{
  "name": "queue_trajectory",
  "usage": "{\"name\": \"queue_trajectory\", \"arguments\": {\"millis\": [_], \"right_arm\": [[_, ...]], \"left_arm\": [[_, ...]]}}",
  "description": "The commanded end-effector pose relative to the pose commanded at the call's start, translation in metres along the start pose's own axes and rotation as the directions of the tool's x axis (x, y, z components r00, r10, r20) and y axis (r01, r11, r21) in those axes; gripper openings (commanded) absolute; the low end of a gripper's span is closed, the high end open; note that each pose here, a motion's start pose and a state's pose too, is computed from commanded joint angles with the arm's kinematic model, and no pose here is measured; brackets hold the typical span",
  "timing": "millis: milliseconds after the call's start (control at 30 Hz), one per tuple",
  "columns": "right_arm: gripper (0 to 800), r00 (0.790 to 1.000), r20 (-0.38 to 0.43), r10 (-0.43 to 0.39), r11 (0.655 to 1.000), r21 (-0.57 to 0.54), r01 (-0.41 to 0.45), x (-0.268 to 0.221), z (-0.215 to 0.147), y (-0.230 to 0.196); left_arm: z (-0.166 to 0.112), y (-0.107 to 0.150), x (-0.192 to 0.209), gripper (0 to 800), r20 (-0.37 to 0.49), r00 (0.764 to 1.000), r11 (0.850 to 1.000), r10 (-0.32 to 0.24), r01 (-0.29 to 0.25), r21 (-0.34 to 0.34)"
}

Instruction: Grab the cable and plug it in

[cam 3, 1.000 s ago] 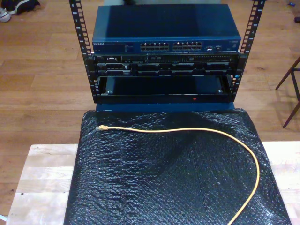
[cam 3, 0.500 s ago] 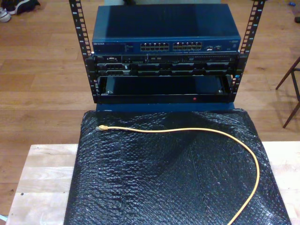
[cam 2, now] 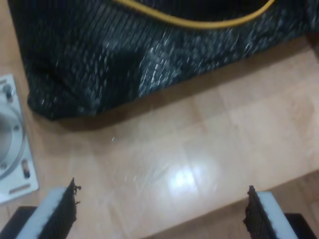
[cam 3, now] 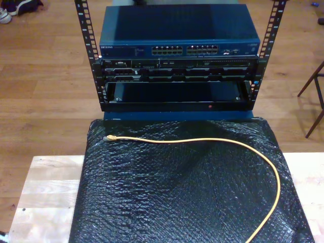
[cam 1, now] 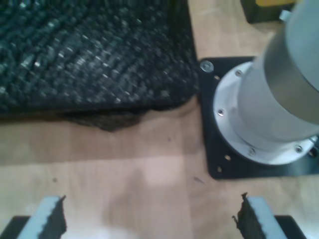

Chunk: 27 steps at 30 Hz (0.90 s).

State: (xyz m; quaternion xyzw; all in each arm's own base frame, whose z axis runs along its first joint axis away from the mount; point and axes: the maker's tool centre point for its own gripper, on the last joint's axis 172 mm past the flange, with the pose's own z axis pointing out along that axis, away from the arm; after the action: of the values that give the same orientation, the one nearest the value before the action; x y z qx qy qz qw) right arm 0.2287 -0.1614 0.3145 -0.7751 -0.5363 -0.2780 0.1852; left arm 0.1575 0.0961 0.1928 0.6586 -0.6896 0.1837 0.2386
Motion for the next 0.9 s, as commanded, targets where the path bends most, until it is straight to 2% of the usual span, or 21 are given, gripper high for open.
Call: {"name": "queue_trajectory", "arguments": {"millis": [367,500,700,900], "right_arm": [[797,0.999,-0.033,-0.007,0.999,0.041,0.008,0.058,0.018,0.027],[798,0.999,-0.03,-0.014,0.998,0.057,0.016,0.079,0.024,0.035],[797,0.996,-0.076,-0.034,0.996,0.081,0.04,0.115,0.038,0.043],[798,0.998,-0.051,-0.046,0.994,0.095,0.05,0.133,0.056,0.052]], "left_arm": [[0.007,-0.016,0.015,800,-0.008,0.999,0.999,-0.047,0.047,-0.02],[0.009,-0.024,0.022,800,-0.021,0.998,0.998,-0.066,0.066,-0.011],[0.012,-0.029,0.026,800,-0.04,0.996,0.997,-0.081,0.081,0.003],[0.015,-0.032,0.028,800,-0.057,0.992,0.994,-0.109,0.11,0.008]]}}
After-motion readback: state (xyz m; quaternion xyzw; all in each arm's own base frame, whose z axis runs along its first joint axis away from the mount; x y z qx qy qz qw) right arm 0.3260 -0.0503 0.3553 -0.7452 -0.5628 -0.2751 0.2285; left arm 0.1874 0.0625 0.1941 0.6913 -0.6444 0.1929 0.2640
